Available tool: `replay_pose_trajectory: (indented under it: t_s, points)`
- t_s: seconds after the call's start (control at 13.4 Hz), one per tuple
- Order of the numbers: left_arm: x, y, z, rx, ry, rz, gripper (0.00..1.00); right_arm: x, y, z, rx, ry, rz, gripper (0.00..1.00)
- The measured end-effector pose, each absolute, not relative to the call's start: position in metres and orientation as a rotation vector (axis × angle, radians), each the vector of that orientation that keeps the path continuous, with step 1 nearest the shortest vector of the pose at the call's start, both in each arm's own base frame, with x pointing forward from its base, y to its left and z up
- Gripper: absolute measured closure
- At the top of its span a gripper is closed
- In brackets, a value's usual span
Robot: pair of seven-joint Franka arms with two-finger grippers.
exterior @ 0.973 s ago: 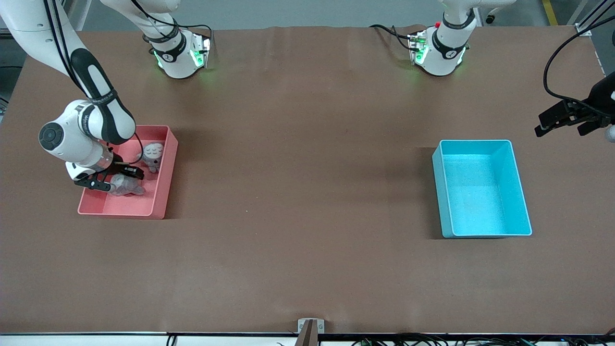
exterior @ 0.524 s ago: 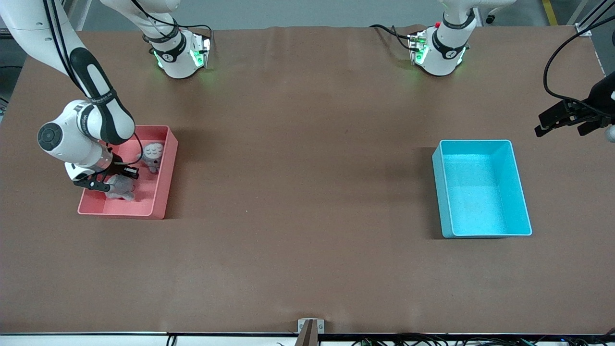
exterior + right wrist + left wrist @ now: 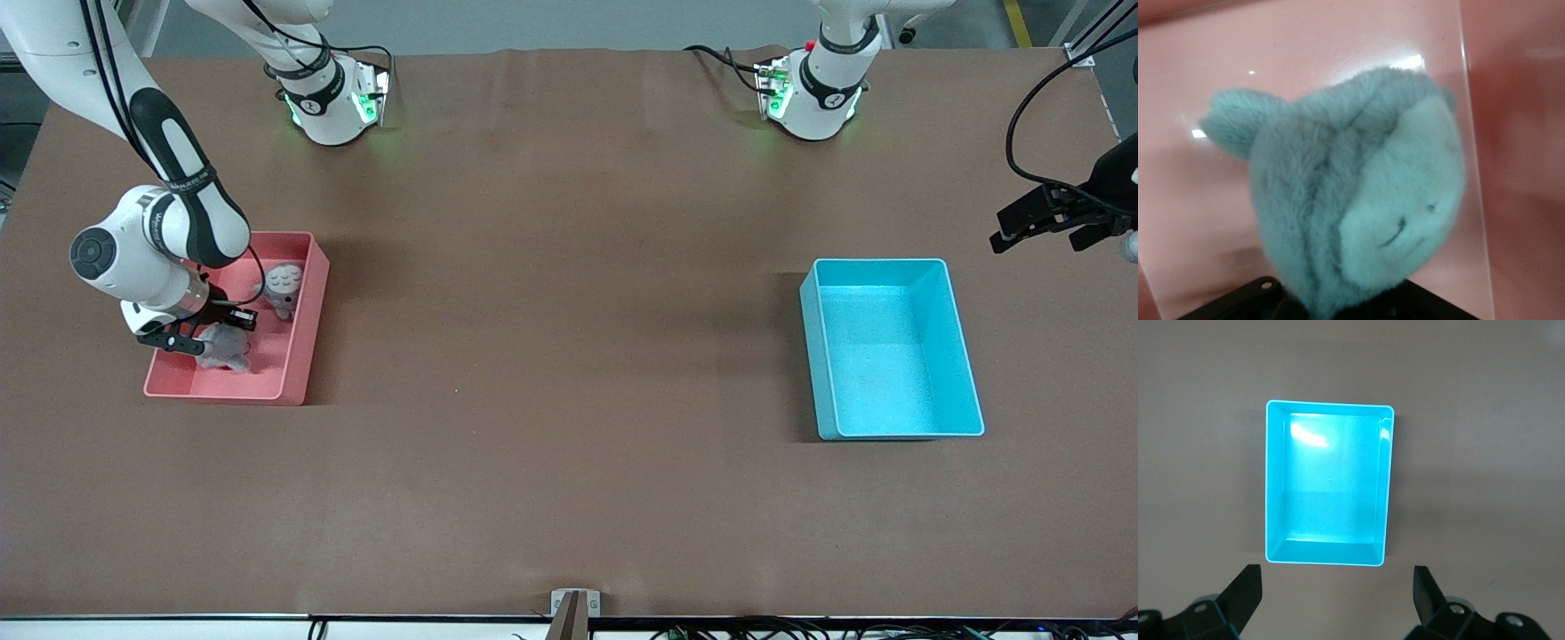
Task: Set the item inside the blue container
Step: 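Grasp the grey plush with the right gripper and lift it, then carry the plush to the table middle and set it down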
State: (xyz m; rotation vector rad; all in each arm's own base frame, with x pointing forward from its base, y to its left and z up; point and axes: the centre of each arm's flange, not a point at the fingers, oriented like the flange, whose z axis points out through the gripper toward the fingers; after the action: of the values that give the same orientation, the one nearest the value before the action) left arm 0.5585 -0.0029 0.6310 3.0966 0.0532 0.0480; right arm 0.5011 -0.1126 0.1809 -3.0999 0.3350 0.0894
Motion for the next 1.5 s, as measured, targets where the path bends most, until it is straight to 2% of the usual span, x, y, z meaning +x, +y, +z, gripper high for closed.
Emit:
replay_pose_trajectory:
  t_s: [0.9, 1.05, 1.27, 1.5]
  points:
    - [0.559, -0.004, 0.631, 3.095, 0.051, 0.048, 0.00, 0.532, -0.114, 0.214, -3.058, 0.316, 0.264, 0.97]
    - [0.559, -0.004, 0.631, 3.095, 0.051, 0.048, 0.00, 0.548, -0.115, 0.241, -3.036, 0.312, 0.334, 0.97]
    - [0.559, -0.004, 0.630, 3.095, 0.050, 0.046, 0.00, 0.582, -0.099, 0.309, -3.008, 0.389, 0.438, 0.97]
    - [0.559, -0.004, 0.630, 3.095, 0.050, 0.044, 0.00, 0.606, -0.023, 0.367, -3.021, 0.551, 0.490, 0.97]
